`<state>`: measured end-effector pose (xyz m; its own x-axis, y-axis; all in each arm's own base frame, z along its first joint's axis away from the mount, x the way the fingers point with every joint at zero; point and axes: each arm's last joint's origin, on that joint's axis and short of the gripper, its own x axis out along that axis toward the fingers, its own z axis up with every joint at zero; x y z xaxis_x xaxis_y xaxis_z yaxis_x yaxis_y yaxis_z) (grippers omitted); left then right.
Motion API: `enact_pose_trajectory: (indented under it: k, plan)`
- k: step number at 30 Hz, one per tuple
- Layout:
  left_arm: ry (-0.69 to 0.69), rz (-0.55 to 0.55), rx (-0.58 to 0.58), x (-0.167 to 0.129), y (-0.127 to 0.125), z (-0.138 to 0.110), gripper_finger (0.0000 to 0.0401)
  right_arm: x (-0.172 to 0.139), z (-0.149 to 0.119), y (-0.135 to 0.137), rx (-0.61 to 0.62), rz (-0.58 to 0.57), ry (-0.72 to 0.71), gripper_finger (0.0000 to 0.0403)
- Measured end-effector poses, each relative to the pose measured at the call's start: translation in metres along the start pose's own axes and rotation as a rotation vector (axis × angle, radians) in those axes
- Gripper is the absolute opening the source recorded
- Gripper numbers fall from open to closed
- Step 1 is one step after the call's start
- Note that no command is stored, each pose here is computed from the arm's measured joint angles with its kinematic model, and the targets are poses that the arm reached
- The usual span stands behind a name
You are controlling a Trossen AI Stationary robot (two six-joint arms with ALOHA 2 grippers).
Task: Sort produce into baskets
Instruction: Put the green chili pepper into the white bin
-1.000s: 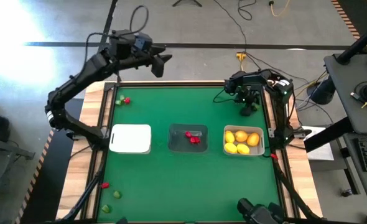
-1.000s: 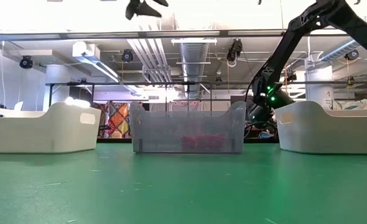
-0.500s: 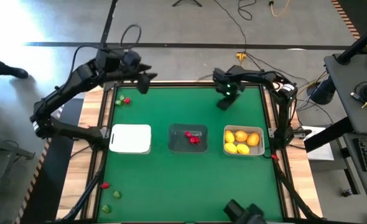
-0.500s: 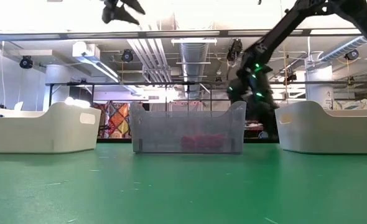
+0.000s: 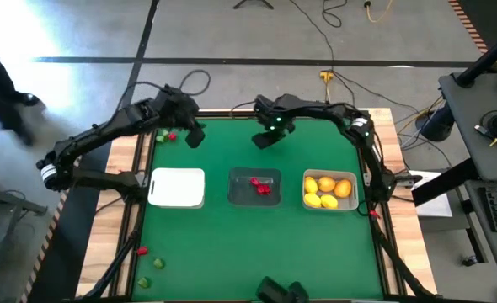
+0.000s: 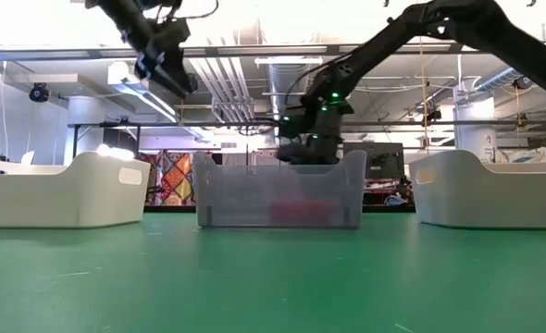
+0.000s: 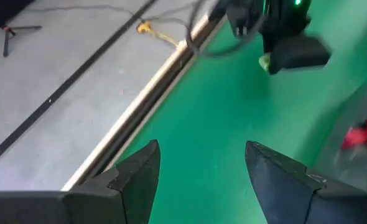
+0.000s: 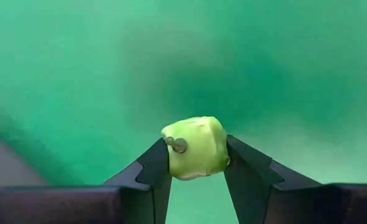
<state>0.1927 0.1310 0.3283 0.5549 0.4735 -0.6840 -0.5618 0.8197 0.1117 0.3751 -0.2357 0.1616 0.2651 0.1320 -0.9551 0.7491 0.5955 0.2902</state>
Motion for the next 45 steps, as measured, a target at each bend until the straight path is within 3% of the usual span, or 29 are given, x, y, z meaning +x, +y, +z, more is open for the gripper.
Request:
enact_pose_trajectory:
  k: [6, 12, 16, 20, 29, 32, 38, 41, 45]
  plan:
    - [0.002, 0.003, 0.026, 0.028, -0.004, -0.027, 0.0219, 0.021, 0.013, 0.034, -0.048, 0.033, -0.018, 0.0121]
    - [0.061, 0.004, 0.031, 0.051, -0.007, -0.039, 0.0219, 0.034, 0.022, 0.064, -0.085, 0.098, -0.019, 0.0124]
    - [0.103, 0.015, 0.009, 0.067, -0.008, -0.04, 0.0219, 0.032, 0.027, 0.073, -0.067, 0.108, -0.049, 0.0148]
    - [0.103, -0.086, 0.018, 0.082, -0.012, -0.04, 0.0219, 0.025, 0.03, 0.076, -0.059, 0.12, -0.062, 0.0189]
    - [-0.01, -0.161, -0.009, 0.112, -0.01, -0.029, 0.022, -0.041, 0.021, 0.078, -0.154, 0.126, -0.118, 0.0265]
    - [-0.039, -0.173, -0.024, 0.127, -0.011, -0.028, 0.0227, -0.065, 0.014, 0.073, -0.191, 0.078, -0.125, 0.0282]
    - [-0.122, -0.421, 0.031, 0.158, -0.014, -0.021, 0.0252, -0.122, -0.003, 0.057, -0.263, -0.063, -0.184, 0.0305]
    - [-0.099, -0.458, 0.076, 0.175, -0.007, -0.019, 0.0266, -0.146, -0.014, 0.053, -0.256, -0.136, -0.234, 0.0313]
    - [0.042, -0.49, 0.191, 0.193, -0.004, -0.029, 0.0274, -0.182, -0.032, 0.052, -0.238, -0.169, -0.319, 0.0318]
